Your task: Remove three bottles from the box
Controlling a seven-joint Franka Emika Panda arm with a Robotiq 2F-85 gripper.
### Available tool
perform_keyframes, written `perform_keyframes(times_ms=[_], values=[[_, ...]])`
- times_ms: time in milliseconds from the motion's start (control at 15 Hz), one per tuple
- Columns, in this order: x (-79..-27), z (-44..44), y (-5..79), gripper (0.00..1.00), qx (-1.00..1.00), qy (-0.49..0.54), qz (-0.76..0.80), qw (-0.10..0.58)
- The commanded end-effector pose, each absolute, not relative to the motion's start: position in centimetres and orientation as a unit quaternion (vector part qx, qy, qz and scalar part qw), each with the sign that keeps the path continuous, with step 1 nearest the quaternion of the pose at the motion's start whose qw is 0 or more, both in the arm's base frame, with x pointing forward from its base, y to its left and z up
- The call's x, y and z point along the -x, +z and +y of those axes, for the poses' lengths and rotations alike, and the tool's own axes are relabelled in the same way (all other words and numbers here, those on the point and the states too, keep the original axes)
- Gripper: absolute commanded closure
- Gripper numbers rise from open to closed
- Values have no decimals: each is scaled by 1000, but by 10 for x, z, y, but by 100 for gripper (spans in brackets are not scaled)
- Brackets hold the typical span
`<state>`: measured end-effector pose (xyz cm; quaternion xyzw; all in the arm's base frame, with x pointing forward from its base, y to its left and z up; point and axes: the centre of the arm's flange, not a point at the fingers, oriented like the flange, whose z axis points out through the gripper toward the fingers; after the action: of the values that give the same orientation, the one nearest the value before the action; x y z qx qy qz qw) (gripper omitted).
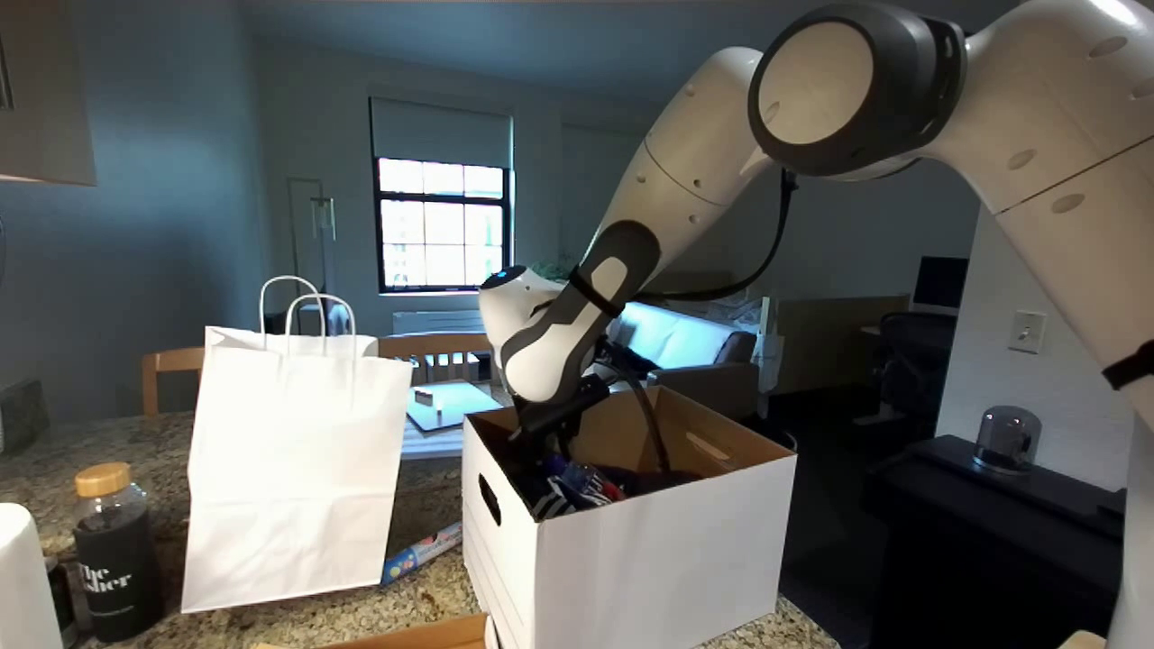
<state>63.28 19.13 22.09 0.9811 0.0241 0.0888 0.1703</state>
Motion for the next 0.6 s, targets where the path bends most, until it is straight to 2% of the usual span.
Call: perform_keyframes(times_ms=[0, 267, 533], values=[[-630, 187, 230, 85, -977, 85, 30, 194], [-627, 182, 244, 85, -978, 74, 21, 196], [-615, 189, 294, 85, -983, 58, 9, 177]])
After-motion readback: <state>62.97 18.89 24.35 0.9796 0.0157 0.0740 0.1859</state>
